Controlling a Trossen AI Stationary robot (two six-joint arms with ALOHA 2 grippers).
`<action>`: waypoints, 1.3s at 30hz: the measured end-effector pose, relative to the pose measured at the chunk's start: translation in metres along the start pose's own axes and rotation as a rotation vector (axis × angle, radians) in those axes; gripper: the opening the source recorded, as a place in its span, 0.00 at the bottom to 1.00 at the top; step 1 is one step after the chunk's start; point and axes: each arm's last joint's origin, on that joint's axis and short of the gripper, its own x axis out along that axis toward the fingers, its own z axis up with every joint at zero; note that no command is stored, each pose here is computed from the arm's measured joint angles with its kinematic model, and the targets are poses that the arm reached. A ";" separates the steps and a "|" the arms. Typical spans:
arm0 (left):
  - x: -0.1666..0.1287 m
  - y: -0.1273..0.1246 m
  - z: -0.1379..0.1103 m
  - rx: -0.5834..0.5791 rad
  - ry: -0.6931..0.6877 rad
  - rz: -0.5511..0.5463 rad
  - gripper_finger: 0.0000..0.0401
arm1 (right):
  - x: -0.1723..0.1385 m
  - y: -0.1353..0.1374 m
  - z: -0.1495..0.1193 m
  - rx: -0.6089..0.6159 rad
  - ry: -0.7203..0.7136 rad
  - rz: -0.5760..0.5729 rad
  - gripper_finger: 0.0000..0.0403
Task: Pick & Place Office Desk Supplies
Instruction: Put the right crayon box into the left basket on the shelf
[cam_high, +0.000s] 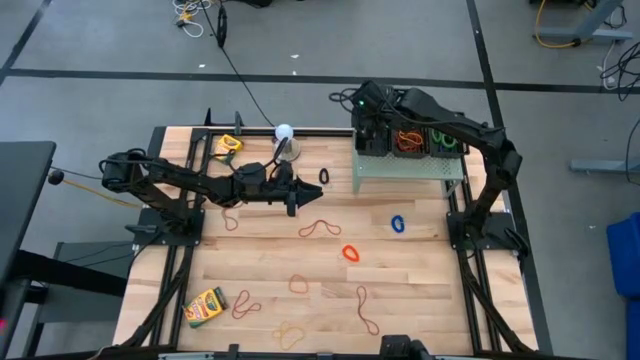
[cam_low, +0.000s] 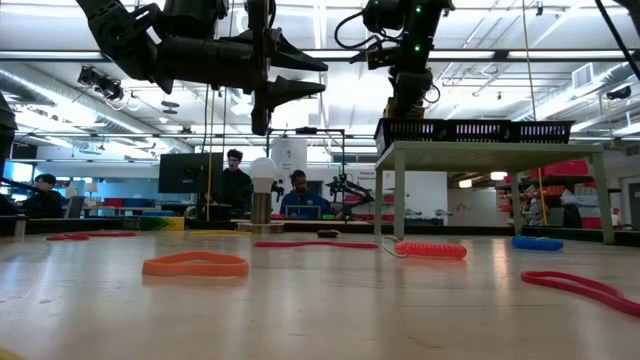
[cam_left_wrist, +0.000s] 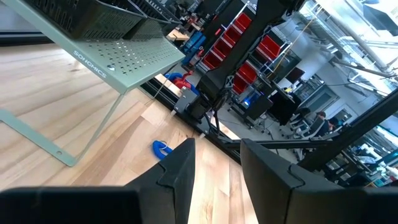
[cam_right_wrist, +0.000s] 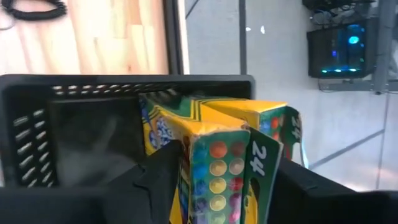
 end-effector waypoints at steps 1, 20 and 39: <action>0.000 0.000 0.000 0.000 0.000 0.000 0.33 | 0.000 0.000 0.000 0.002 0.001 -0.009 0.49; 0.000 0.000 0.000 0.000 0.000 0.000 0.34 | -0.016 -0.004 0.000 0.055 -0.057 -0.075 0.60; 0.000 -0.006 -0.005 0.013 0.011 -0.004 0.34 | -0.061 -0.005 -0.024 0.238 -0.202 0.106 0.50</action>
